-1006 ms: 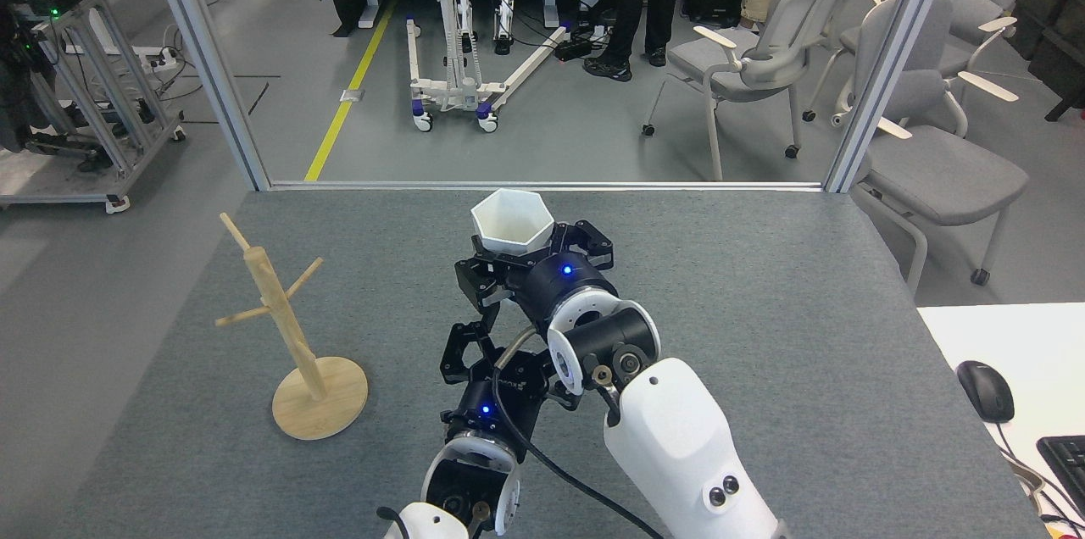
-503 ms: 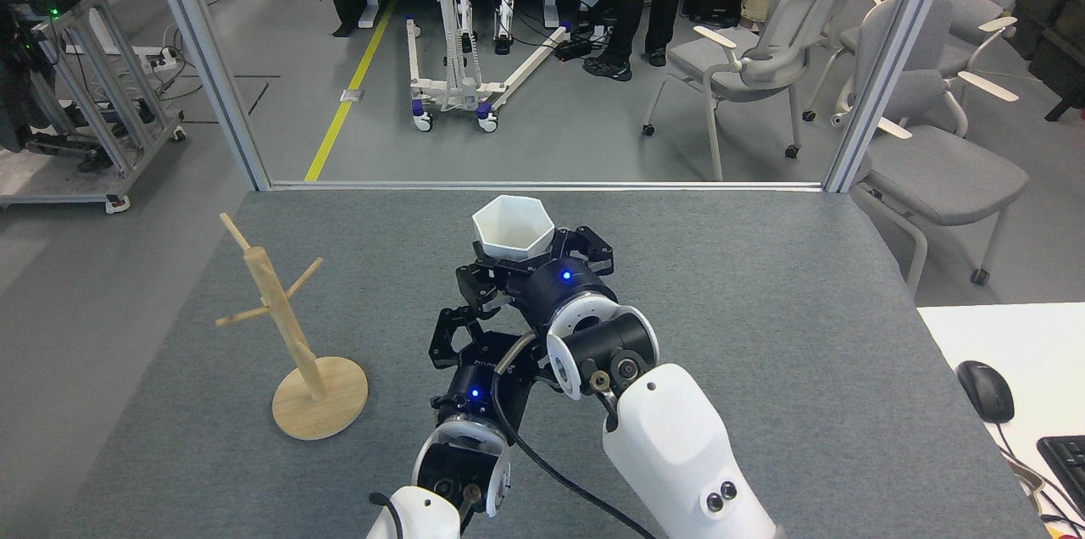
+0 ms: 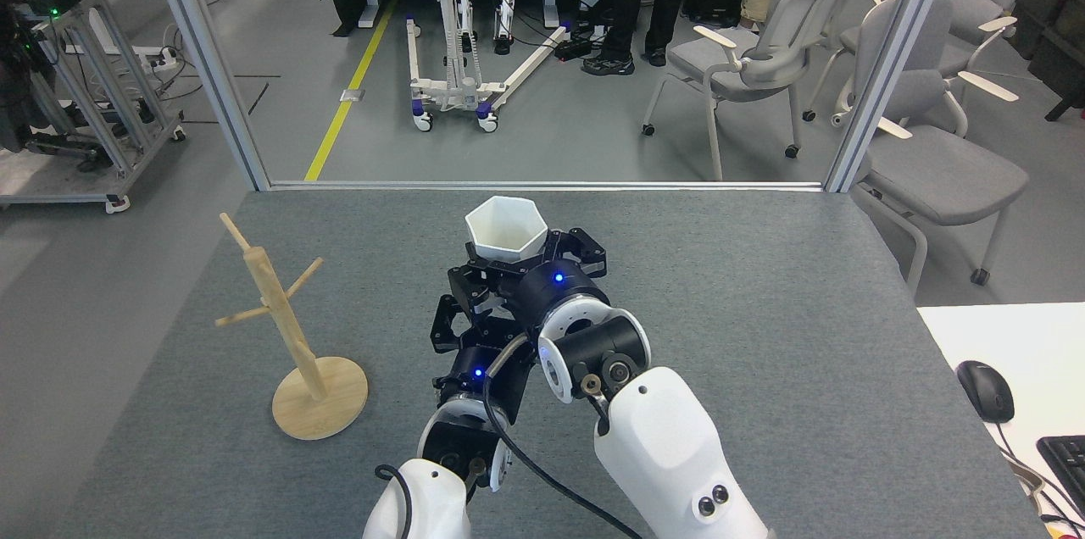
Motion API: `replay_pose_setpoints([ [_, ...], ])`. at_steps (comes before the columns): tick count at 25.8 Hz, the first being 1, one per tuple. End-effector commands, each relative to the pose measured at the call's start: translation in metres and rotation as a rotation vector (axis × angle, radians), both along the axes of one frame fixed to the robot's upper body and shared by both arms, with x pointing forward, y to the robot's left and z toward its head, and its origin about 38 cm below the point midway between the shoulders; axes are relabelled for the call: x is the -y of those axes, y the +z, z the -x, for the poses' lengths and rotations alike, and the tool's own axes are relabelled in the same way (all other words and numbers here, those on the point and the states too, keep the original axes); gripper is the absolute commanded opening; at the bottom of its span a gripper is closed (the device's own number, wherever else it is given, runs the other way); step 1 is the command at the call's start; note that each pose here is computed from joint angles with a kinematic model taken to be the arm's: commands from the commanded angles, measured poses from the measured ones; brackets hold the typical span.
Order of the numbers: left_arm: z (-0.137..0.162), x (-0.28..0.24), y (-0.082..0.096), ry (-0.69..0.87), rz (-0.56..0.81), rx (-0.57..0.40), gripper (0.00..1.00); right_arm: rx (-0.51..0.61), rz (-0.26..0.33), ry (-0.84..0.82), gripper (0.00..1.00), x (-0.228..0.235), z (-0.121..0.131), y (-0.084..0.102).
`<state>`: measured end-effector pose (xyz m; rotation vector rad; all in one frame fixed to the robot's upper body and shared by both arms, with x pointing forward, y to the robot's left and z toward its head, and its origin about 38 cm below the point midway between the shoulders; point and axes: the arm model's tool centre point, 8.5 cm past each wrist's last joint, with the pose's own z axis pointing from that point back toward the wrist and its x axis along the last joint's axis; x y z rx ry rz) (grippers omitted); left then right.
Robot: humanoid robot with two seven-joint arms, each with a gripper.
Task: Hang cup on storage rack
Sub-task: 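Bring the left gripper up under the held cup and grasp it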
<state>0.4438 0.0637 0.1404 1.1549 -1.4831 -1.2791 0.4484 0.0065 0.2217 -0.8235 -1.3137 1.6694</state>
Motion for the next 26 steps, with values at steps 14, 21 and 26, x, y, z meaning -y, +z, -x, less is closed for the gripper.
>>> replay_pose_setpoints([
  [14,-0.025,-0.007,0.008,0.023,-0.012,0.025,0.91,-0.006,-0.003,-0.023,0.14,-0.002,0.003,-0.005],
  [21,-0.024,-0.007,0.010,0.015,-0.017,0.029,0.66,-0.014,-0.016,-0.053,0.52,0.001,0.002,-0.006],
  [26,-0.023,-0.007,0.007,0.004,-0.024,0.016,0.37,0.013,-0.048,-0.041,0.77,0.001,0.012,0.003],
])
